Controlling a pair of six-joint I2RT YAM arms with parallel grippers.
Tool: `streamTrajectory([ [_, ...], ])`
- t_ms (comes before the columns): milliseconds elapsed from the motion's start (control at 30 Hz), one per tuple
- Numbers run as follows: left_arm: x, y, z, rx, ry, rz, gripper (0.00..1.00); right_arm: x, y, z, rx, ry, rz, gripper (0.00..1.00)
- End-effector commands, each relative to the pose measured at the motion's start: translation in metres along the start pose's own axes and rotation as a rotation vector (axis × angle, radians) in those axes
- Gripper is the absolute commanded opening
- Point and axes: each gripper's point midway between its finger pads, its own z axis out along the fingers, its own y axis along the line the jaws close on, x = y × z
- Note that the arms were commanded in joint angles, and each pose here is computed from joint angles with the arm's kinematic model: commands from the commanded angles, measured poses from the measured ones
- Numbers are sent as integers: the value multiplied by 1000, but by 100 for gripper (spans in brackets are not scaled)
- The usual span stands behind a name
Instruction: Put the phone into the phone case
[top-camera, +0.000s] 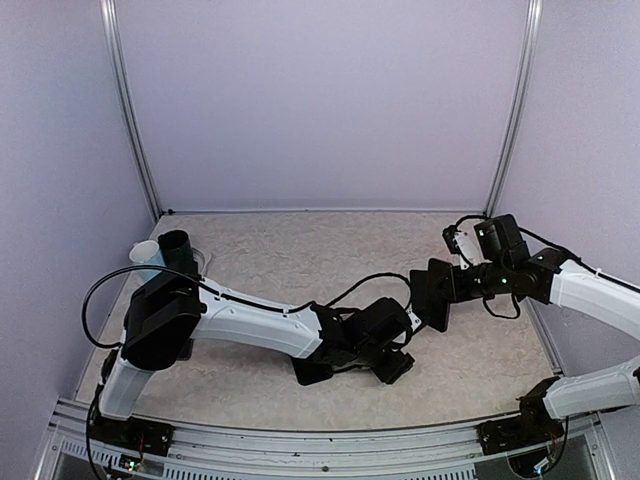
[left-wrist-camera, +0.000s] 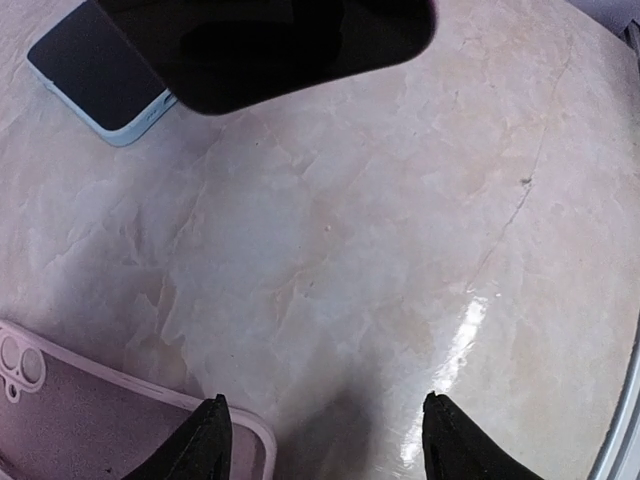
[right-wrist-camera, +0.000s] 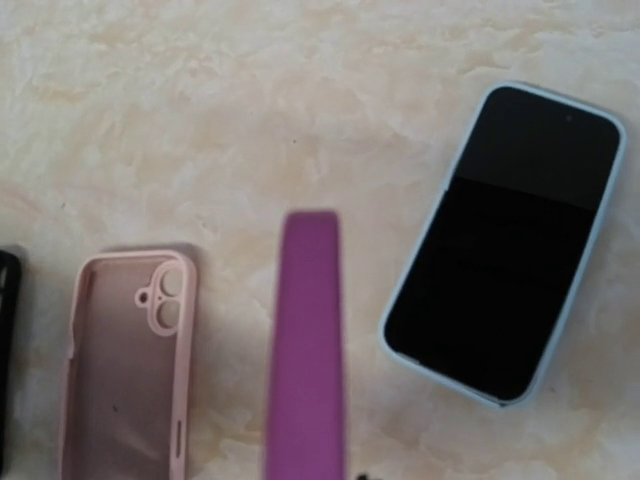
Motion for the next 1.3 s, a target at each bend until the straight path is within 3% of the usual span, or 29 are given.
streamTrajectory([
  [0, 21, 21, 9, 49, 94, -41, 58, -9, 0, -11, 0, -35, -37, 0],
  [100, 44, 30, 8, 76, 146, -95, 49, -13, 0, -15, -2, -51, -51, 0],
  [200, 47, 27, 0, 93, 148, -72, 47, -18, 2, -15, -5, -59, -66, 0],
  [333, 55, 22, -5, 127, 167, -44, 21, -22, 1, -11, -1, -55, -79, 0],
  [400, 68, 19, -6, 149, 201, -25, 14, -22, 2, -9, -1, -48, -84, 0],
  [633, 87, -9, -29, 297, 235, 49, 13, -25, 4, -9, -7, -40, -96, 0],
  [1000, 82, -49, -41, 432, 197, 116, 0, -28, 8, -9, -25, -27, -108, 0],
  [1267, 78, -75, -56, 570, 158, 234, 0, -31, 13, -10, -46, -30, -115, 0],
])
